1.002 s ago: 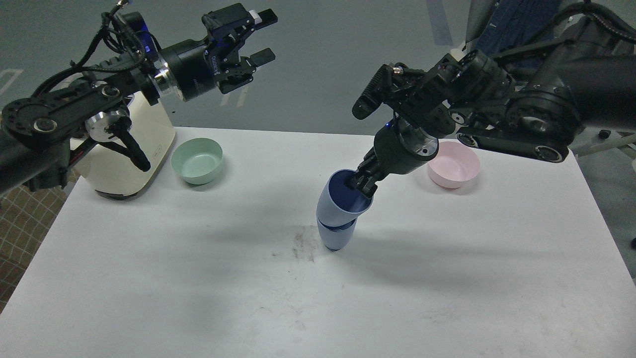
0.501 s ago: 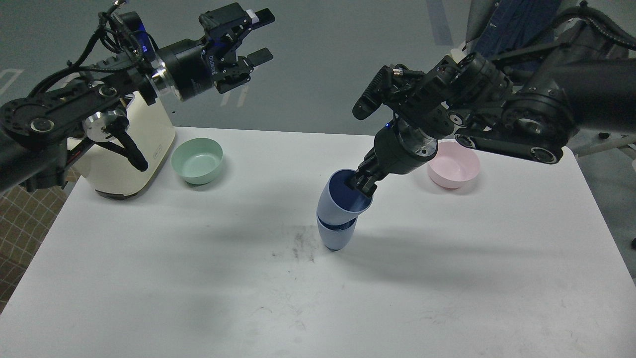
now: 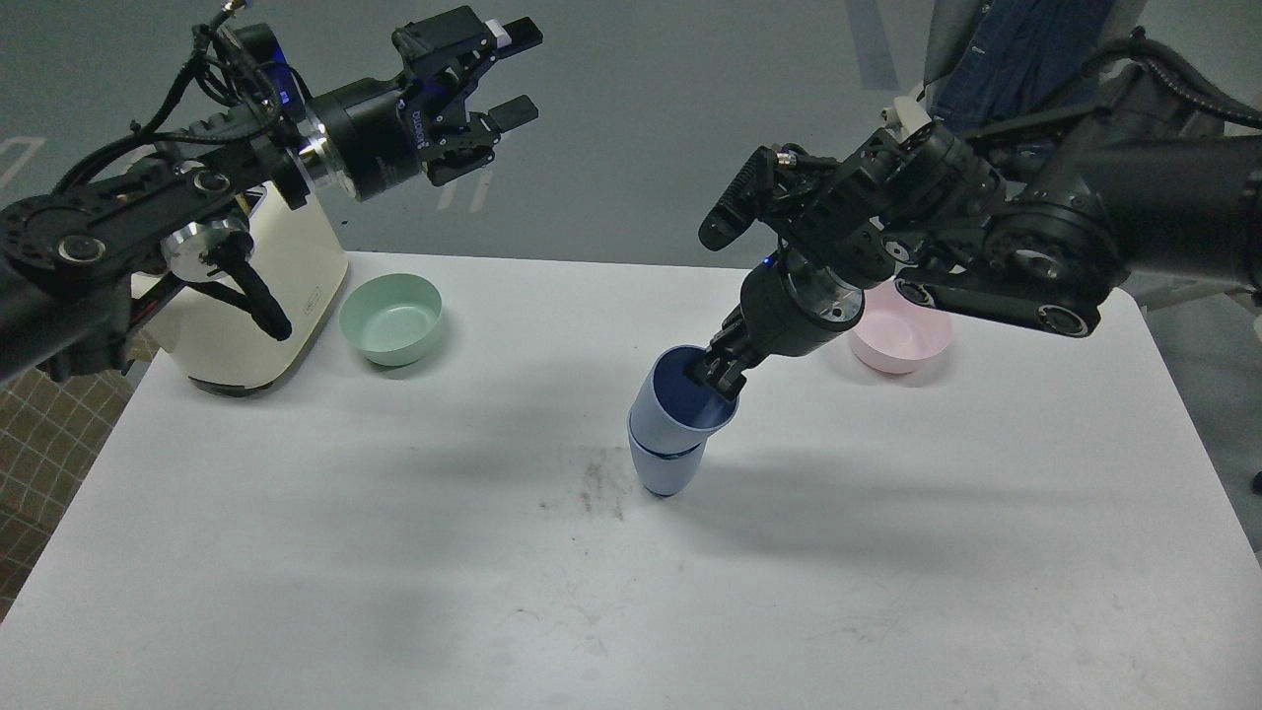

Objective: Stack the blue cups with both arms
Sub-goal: 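Lower the held cup into the centered blue cup, then release the cup and raise the right gripper away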

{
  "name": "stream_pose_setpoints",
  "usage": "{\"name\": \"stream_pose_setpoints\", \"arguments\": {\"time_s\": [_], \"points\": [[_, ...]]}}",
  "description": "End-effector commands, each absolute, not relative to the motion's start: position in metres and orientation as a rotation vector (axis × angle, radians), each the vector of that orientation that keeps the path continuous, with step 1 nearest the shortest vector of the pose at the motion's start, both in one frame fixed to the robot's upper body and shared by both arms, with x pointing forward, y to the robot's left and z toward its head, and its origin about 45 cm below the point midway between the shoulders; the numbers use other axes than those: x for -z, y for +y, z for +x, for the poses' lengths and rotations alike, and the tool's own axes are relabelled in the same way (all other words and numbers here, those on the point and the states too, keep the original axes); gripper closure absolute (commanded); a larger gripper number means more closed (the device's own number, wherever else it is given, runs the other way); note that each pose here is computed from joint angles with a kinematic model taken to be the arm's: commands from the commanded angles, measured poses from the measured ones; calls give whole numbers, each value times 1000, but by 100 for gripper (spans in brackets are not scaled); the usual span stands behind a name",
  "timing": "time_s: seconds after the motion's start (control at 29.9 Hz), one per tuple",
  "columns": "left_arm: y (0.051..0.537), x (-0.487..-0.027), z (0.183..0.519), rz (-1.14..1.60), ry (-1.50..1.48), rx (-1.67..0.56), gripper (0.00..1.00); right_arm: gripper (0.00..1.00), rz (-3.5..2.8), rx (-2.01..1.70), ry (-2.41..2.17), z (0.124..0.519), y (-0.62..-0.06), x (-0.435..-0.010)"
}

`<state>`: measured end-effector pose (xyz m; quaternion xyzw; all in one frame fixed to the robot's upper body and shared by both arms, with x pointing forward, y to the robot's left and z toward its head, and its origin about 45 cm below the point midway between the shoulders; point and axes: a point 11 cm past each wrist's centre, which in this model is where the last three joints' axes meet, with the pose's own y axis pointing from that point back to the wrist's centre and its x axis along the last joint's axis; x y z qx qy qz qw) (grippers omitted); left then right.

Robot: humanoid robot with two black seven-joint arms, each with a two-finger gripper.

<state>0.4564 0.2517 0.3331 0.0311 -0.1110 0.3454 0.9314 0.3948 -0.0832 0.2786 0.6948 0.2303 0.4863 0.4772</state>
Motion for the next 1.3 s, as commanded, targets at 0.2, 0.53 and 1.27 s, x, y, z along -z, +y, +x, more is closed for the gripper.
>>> {"name": "stream_pose_setpoints", "arguments": {"time_s": [0.2,0.53,1.27], "points": [[252,-333,456,64,-228,-708,15,93,1701,-1182,564,396,-81,-270],[253,-333,456,65,-228,-709,15,75,1703,-1179,565,395,-80,-269],[255,-333,457,65,-226,-715,13,4,1962,-1202,64,447,-94,-363]]}}
